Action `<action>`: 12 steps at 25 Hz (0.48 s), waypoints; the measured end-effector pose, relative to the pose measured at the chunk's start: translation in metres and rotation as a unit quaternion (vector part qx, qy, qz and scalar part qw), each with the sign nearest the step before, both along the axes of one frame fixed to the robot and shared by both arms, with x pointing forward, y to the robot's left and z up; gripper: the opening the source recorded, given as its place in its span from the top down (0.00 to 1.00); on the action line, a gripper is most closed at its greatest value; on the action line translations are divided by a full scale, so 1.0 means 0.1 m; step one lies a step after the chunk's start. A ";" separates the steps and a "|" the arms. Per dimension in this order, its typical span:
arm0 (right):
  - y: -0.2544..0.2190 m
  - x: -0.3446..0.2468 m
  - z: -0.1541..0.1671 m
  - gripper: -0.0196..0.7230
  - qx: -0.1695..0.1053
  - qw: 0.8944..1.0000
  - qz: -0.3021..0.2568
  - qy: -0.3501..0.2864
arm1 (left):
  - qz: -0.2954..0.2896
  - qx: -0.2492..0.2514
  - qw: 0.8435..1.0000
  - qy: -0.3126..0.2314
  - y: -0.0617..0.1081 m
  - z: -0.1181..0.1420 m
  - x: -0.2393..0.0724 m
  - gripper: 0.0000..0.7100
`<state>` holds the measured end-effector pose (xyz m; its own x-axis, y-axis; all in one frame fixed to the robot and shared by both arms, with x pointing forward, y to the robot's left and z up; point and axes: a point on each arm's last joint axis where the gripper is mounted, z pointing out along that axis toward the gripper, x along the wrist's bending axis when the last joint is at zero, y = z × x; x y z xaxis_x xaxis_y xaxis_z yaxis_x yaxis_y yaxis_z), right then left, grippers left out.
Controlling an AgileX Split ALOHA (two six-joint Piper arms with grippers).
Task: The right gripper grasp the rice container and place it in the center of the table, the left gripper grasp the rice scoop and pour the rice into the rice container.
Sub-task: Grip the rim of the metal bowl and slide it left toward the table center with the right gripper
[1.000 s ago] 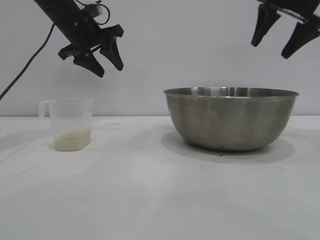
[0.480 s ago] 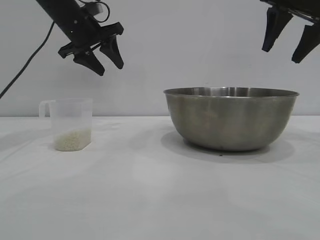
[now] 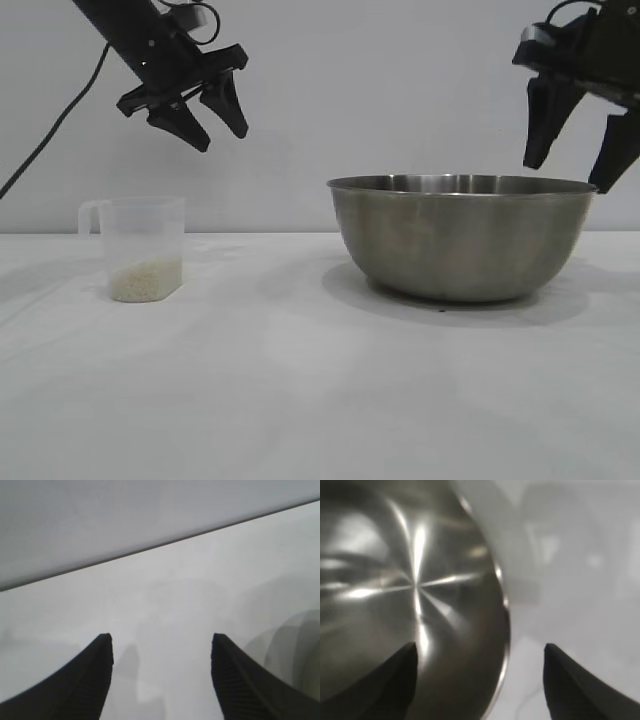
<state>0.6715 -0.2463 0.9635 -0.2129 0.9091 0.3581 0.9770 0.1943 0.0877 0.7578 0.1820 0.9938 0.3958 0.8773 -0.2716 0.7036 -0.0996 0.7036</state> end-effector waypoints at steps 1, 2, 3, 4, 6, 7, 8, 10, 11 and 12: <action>0.01 0.00 -0.04 0.37 0.000 1.000 0.001 0.004 | 0.000 0.000 1.000 0.000 0.00 0.00 0.00 0.47; 0.01 0.01 -0.07 0.41 -0.001 1.000 0.001 0.008 | 0.000 0.000 1.000 0.000 0.00 0.00 0.00 0.47; 0.01 0.01 -0.09 0.45 -0.001 1.000 0.001 0.011 | 0.000 0.000 1.000 0.000 0.00 0.00 0.00 0.47; 0.01 0.02 -0.11 0.51 -0.001 1.000 0.001 0.012 | 0.000 0.000 1.000 0.000 0.00 0.00 0.00 0.47; 0.01 0.02 -0.14 0.64 -0.002 1.000 0.001 0.014 | 0.000 0.000 1.000 0.000 0.00 0.00 0.00 0.47; 0.01 0.02 -0.15 0.69 -0.002 1.000 0.001 0.016 | 0.000 0.000 1.000 0.000 0.00 0.00 0.00 0.47; 0.01 0.02 -0.15 0.75 -0.003 1.000 0.001 0.015 | 0.000 0.000 1.000 0.000 0.00 0.00 0.00 0.47; 0.01 0.02 -0.16 0.85 -0.004 1.000 0.001 0.016 | 0.000 0.000 1.000 0.000 0.00 0.00 0.00 0.47; 0.01 0.02 -0.16 0.88 -0.004 1.000 0.001 0.016 | 0.000 0.000 1.000 0.000 0.00 0.00 0.00 0.47; 0.01 0.03 -0.16 0.86 -0.004 1.000 0.001 0.015 | 0.000 0.000 1.000 0.000 0.00 0.00 0.00 0.47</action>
